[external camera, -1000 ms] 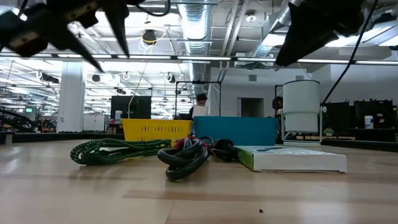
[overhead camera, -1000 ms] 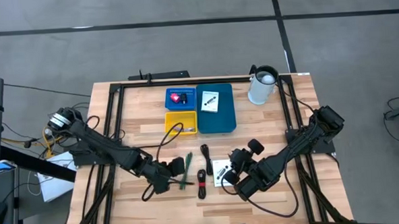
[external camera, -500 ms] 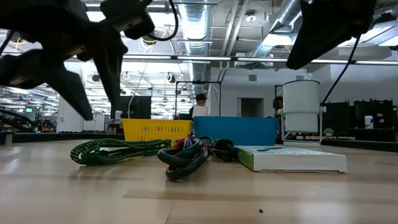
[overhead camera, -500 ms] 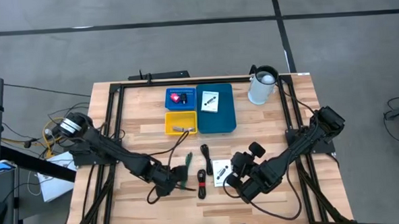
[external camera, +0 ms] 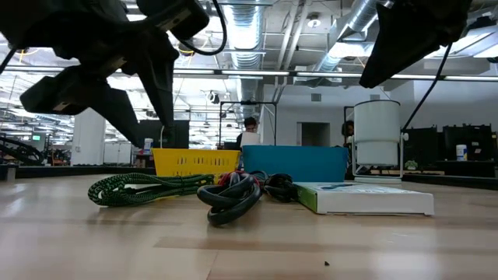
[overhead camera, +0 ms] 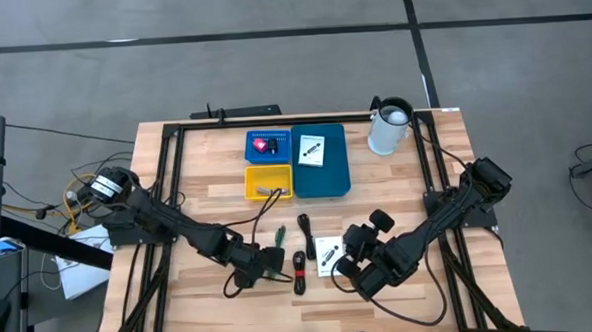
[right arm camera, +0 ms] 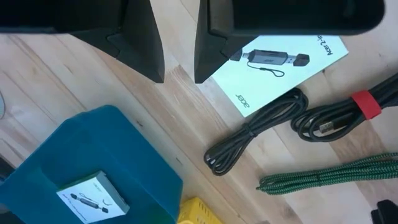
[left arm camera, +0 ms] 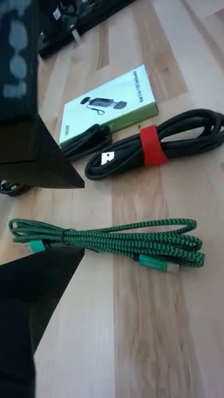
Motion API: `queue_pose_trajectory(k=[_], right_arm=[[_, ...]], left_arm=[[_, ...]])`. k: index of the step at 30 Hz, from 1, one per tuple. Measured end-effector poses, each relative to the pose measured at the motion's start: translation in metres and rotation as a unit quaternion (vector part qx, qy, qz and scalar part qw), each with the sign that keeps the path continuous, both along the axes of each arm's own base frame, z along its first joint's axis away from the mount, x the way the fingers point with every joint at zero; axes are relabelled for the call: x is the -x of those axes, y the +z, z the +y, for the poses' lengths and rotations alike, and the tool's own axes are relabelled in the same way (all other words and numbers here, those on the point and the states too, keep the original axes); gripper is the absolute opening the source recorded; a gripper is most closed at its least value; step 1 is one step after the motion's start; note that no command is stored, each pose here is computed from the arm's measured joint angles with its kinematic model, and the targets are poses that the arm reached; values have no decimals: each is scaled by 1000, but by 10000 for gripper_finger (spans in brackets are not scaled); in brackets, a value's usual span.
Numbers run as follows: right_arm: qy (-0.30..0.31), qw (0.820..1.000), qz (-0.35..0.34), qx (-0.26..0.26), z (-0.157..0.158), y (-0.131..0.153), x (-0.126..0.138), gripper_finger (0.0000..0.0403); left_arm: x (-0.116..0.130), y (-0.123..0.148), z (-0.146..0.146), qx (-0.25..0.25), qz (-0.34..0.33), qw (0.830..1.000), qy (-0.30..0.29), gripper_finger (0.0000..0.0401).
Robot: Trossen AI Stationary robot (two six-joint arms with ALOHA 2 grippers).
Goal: Pick and place items into bin
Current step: Put the green USB cable into the yellow basket
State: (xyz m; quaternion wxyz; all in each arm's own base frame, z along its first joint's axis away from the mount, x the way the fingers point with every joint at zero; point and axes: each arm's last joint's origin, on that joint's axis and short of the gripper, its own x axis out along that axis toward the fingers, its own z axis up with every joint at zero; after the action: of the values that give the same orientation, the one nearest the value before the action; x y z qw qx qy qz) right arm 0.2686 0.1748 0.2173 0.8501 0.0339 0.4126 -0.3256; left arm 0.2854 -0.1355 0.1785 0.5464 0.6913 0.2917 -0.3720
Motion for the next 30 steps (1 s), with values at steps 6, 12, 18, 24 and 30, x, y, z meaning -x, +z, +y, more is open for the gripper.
queue_pose_trajectory(k=[6, 12, 18, 24, 30], right_arm=[[0, 1000, 0, 0, 0, 0, 0, 82], [0, 1000, 0, 0, 0, 0, 0, 82], [0, 1000, 0, 0, 0, 0, 0, 82], [0, 1000, 0, 0, 0, 0, 0, 82], [0, 1000, 0, 0, 0, 0, 0, 82]], left_arm=[[-3, 1, 5, 10, 0, 1000, -6, 153], [-6, 0, 10, 13, 3, 1000, 1, 153], [-13, -25, 12, -14, 39, 999, -5, 153], [-17, -38, 10, -12, 48, 999, -18, 153], [-20, -36, 9, 2, 37, 999, -29, 153]])
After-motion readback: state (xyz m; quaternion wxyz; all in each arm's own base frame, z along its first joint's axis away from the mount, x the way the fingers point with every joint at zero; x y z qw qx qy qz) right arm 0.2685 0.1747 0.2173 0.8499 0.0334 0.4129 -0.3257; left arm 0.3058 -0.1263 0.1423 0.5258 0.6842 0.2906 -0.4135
